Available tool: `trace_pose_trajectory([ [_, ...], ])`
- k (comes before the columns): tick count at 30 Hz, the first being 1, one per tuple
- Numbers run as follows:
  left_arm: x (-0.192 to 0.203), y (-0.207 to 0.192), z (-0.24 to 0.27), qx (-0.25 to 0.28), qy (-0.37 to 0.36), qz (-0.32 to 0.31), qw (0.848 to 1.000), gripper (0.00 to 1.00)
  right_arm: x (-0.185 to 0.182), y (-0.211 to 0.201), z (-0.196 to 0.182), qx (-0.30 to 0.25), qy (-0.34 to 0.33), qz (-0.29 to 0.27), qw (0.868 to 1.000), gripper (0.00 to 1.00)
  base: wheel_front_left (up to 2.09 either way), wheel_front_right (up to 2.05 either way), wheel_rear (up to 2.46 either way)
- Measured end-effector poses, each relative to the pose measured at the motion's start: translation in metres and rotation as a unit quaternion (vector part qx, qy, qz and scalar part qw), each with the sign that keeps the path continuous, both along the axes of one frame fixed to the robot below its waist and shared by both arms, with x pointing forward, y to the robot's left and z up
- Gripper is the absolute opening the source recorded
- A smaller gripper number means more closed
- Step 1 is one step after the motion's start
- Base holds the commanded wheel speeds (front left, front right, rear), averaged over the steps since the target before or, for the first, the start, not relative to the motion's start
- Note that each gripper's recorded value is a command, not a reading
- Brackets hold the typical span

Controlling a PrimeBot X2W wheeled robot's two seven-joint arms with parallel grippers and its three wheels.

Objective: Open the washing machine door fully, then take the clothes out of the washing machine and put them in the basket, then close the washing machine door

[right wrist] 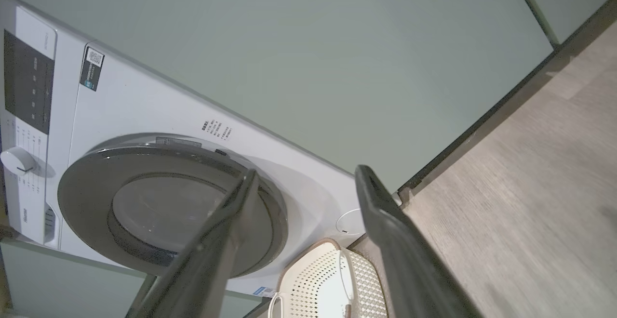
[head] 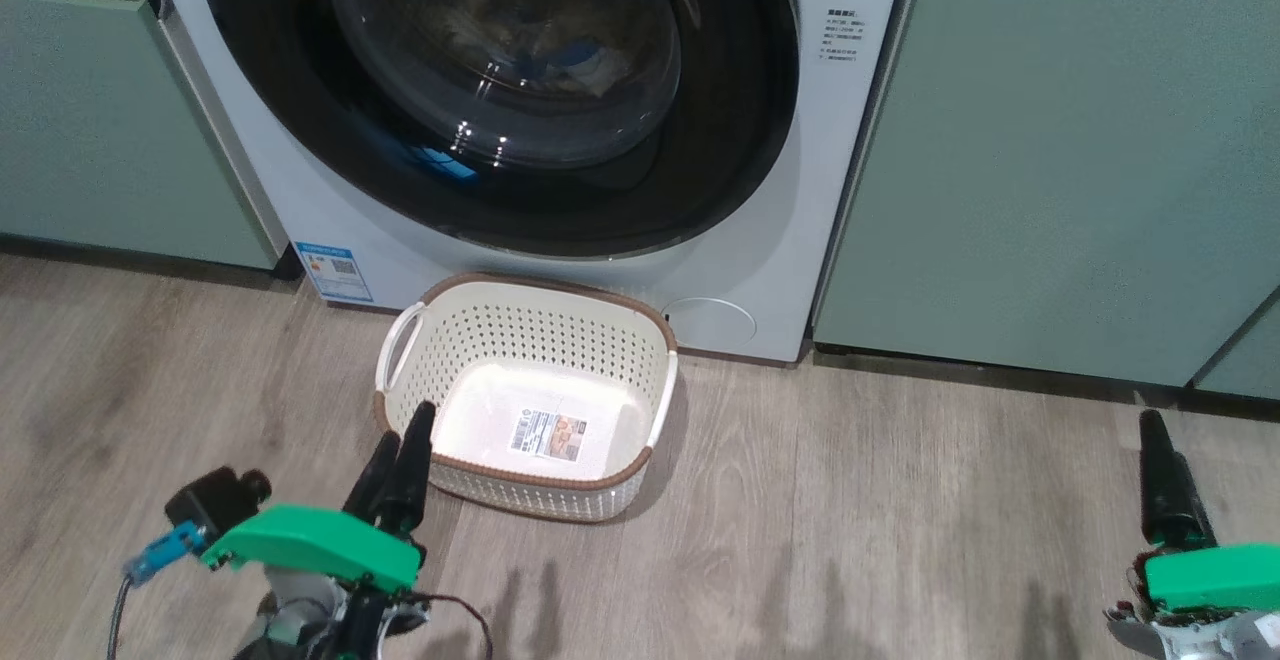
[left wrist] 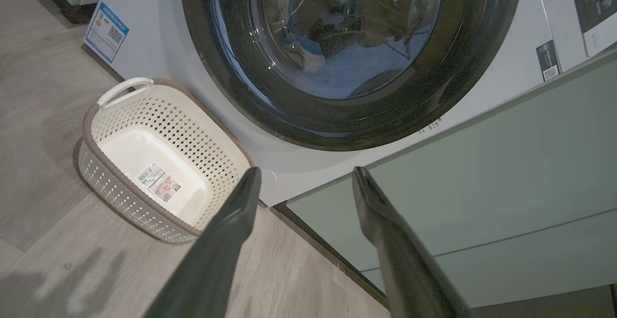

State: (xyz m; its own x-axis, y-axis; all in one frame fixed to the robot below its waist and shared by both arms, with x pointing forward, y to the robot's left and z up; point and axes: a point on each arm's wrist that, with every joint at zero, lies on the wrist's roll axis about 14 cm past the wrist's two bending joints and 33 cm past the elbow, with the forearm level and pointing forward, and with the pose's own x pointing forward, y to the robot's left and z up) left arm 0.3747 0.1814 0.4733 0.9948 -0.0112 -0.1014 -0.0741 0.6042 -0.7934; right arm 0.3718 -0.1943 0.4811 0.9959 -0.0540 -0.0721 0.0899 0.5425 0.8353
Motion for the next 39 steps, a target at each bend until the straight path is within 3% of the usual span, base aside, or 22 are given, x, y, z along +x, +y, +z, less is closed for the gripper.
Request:
trace_pose_trajectory([
  [16,0.009,-0.002,0.016,0.132,-0.024,-0.007,0.991,1.00,0.005,0.009,0.019,-0.158,-0.027,0.024,0.987,1.00,0.00,0.00,0.00],
  [39,0.021,-0.003,0.042,0.279,-0.068,-0.001,0.958,1.00,0.013,0.019,0.049,-0.354,-0.081,0.037,0.931,1.00,0.00,0.00,0.00],
])
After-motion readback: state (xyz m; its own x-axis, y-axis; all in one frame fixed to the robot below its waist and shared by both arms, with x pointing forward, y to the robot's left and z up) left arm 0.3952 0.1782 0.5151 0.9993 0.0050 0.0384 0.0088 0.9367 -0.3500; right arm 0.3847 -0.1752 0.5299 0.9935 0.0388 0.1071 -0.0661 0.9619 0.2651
